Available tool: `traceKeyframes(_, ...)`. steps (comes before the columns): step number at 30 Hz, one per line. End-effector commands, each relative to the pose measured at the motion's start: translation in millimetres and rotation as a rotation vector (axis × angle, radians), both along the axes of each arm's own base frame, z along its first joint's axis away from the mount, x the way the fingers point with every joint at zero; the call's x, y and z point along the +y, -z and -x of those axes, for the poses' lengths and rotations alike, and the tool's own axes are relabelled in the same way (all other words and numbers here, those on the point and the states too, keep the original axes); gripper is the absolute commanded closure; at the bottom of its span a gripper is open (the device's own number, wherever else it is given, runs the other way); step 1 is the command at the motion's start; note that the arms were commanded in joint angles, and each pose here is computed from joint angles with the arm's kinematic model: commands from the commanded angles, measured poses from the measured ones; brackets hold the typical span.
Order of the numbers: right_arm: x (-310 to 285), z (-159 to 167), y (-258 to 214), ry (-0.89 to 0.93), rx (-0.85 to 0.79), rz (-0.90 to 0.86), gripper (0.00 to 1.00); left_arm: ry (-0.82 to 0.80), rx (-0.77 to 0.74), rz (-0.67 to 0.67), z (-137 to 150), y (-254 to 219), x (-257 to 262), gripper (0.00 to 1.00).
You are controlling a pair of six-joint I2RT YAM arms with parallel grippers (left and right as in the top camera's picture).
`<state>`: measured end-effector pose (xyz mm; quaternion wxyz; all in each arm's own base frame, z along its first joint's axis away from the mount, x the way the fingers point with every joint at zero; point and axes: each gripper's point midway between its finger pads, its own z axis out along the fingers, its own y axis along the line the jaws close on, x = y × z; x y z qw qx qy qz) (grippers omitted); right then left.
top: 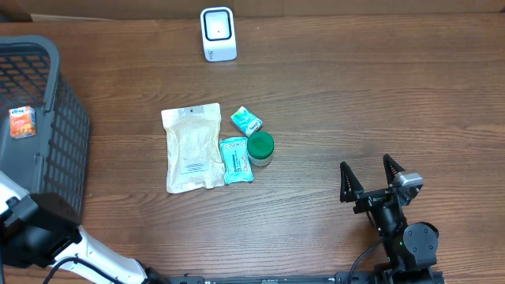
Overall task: Scan the item barcode
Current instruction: 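Reach the left gripper into the basket and grasp the orange Kleenex pack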
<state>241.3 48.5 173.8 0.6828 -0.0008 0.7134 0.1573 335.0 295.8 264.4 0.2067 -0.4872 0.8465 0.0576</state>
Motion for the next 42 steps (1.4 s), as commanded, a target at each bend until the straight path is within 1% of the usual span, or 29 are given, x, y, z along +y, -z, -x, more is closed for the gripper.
traceKeyframes(1, -2, -1, 3, 0.013, -0.002, 0.004, 0.00, 0.085, 0.045, -0.012, -7, 30, 4, 0.44)
traceKeyframes(4, -2, -1, 3, 0.013, -0.002, 0.004, 0.00, 0.197, 0.074, -0.050, -19, 61, 11, 0.43)
traceKeyframes(5, -2, -1, 3, 0.013, -0.002, 0.004, 0.00, 0.269, 0.094, -0.076, -24, 78, 14, 0.42)
traceKeyframes(9, -2, -1, 3, 0.013, -0.002, 0.004, 0.00, 0.412, 0.120, -0.149, -35, 116, 23, 0.39)
traceKeyframes(12, -2, -1, 3, 0.013, -0.002, 0.004, 0.00, 0.479, 0.121, -0.206, -43, 133, 30, 0.33)
traceKeyframes(15, -2, -1, 3, 0.013, -0.002, 0.004, 0.00, 0.506, 0.102, -0.261, -55, 142, 40, 0.26)
traceKeyframes(19, -2, -1, 3, 0.013, -0.002, 0.004, 0.00, 0.531, 0.093, -0.298, -69, 158, 51, 0.23)
traceKeyframes(22, -2, -1, 3, 0.013, -0.002, 0.004, 0.00, 0.536, 0.099, -0.293, -75, 177, 55, 0.23)
traceKeyframes(26, -2, -1, 3, 0.013, -0.002, 0.004, 0.00, 0.548, 0.118, -0.258, -77, 204, 54, 0.29)
traceKeyframes(31, -2, -1, 3, 0.013, -0.002, 0.004, 0.00, 0.559, 0.142, -0.225, -78, 226, 50, 0.31)
traceKeyframes(34, -2, -1, 3, 0.013, -0.002, 0.004, 0.00, 0.562, 0.156, -0.204, -76, 238, 48, 0.47)
traceKeyframes(36, -2, -1, 3, 0.013, -0.002, 0.004, 0.00, 0.564, 0.166, -0.188, -74, 244, 46, 0.71)
traceKeyframes(37, -2, -1, 3, 0.013, -0.002, 0.004, 0.00, 0.566, 0.173, -0.178, -73, 247, 44, 0.89)
traceKeyframes(38, -2, -1, 3, 0.013, -0.002, 0.004, 0.00, 0.568, 0.177, -0.172, -72, 248, 43, 0.96)
traceKeyframes(42, -2, -1, 3, 0.013, -0.002, 0.004, 0.00, 0.541, 0.168, -0.165, -71, 238, 42, 0.96)
